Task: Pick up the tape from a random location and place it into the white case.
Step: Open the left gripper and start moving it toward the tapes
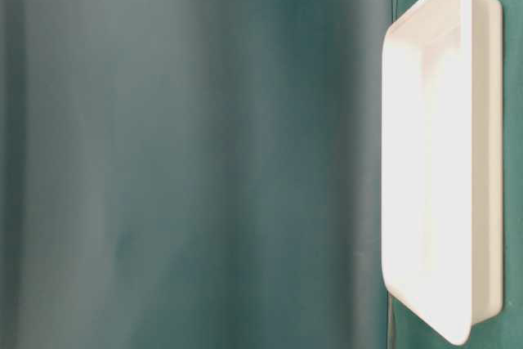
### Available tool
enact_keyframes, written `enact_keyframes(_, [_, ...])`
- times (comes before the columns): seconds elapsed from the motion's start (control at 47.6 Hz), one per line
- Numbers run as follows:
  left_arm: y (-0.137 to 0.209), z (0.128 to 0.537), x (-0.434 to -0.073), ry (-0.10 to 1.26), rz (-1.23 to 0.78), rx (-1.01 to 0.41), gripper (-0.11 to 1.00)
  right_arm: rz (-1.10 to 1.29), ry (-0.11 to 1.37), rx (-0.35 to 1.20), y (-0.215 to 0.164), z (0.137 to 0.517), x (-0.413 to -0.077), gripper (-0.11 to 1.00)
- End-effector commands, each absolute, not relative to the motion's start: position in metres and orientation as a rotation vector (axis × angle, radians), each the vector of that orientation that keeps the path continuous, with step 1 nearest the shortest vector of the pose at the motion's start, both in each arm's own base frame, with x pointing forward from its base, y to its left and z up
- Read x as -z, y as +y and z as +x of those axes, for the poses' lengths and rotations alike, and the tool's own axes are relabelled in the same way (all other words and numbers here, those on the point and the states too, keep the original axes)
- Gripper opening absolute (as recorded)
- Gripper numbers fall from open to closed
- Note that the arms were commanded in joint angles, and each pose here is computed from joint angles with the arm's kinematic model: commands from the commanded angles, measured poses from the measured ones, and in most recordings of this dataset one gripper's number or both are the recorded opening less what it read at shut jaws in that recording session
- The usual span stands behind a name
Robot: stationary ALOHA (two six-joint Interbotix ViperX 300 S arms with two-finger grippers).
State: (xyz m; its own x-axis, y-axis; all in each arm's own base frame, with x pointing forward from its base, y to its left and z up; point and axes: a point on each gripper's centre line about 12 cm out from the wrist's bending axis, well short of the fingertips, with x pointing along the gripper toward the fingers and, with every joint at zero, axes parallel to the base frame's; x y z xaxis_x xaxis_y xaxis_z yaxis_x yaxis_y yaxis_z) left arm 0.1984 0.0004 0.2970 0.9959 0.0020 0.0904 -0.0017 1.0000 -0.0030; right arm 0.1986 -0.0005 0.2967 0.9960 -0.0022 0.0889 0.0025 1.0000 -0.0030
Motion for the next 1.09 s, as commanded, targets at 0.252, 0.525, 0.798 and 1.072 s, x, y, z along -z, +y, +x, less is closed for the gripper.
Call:
enact_keyframes(0.252, [-0.005,0.202,-0.304,-0.098,-0.004,0.023,0.01,0.011,0.003,0.004,-0.001,0.208,-0.306,0.01])
enact_keyframes(0.525, [-0.005,0.206,-0.298,-0.060,-0.004,0.023,0.02,0.012,0.031,0.005,-0.001,0.211,-0.302,0.01])
enact_keyframes(0.798, [-0.006,0.214,-0.288,-0.012,-0.031,0.029,0.52,0.012,0.023,0.005,-0.001,0.210,-0.306,0.41])
enact_keyframes(1.072, [-0.006,0.219,-0.285,0.010,-0.032,0.029,0.99,0.011,0.026,0.005,-0.001,0.210,-0.306,0.90])
